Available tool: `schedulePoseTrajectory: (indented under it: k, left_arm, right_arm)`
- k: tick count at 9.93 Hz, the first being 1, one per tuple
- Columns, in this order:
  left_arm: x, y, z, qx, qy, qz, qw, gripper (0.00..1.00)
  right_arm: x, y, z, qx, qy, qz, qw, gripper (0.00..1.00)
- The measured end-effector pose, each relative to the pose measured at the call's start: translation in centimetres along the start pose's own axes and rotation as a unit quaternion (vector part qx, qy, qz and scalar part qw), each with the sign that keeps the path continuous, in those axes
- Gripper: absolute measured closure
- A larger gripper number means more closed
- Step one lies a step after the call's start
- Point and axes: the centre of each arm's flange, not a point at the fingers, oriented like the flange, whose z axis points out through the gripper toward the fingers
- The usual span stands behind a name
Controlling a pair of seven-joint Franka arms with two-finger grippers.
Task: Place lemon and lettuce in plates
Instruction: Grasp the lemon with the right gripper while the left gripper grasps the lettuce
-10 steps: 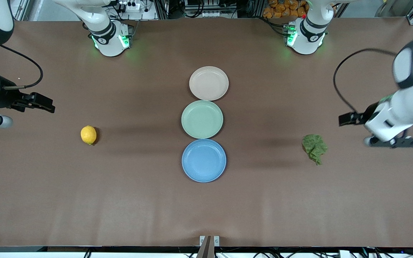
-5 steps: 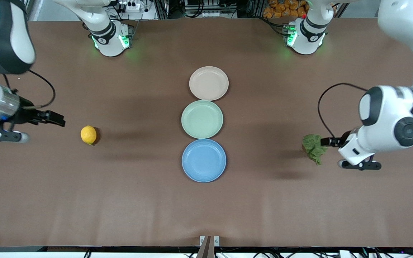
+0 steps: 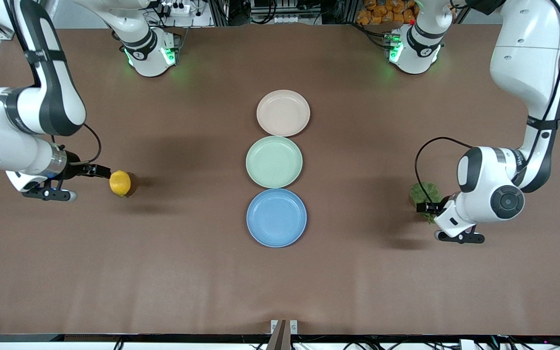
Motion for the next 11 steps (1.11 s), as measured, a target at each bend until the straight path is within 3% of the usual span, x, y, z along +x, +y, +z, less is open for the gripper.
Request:
schedulePoseTrajectory:
  k: [2, 3, 6, 7, 9, 10, 11]
  left_arm:
    - [0.2, 0.1, 1.6, -0.001, -0.004, 0.0, 1.0, 0.07]
    - [0.1, 0.1, 2.4, -0.002, -0.008, 0.001, 1.0, 0.17]
    - [0.0, 0.1, 3.7, -0.002, -0.018, 0.0, 1.0, 0.31]
    - [0.0, 0.1, 3.9, -0.002, -0.019, 0.0, 1.0, 0.42]
    - [0.0, 0.0, 3.9, -0.002, -0.019, 0.0, 1.0, 0.77]
    - [0.0, -0.1, 3.9, -0.003, -0.019, -0.001, 1.0, 0.9]
    - [0.0, -0.2, 3.8, -0.003, -0.018, -0.001, 1.0, 0.97]
  right_arm:
    - [0.9, 0.7, 2.9, 0.001, -0.001, -0.005, 1.0, 0.0]
    - [1.3, 0.8, 4.2, 0.001, 0.004, -0.004, 1.0, 0.0]
    - [1.1, 2.4, 9.7, 0.004, 0.007, -0.004, 1.0, 0.0]
    - [1.0, 2.4, 10.8, 0.004, 0.0, -0.004, 1.0, 0.0]
    - [0.9, 2.2, 11.4, 0.005, -0.005, -0.006, 1.0, 0.0]
    - [0.9, 2.2, 11.5, 0.005, -0.005, -0.006, 1.0, 0.0]
    - [0.9, 2.2, 11.5, 0.005, -0.005, -0.006, 1.0, 0.0]
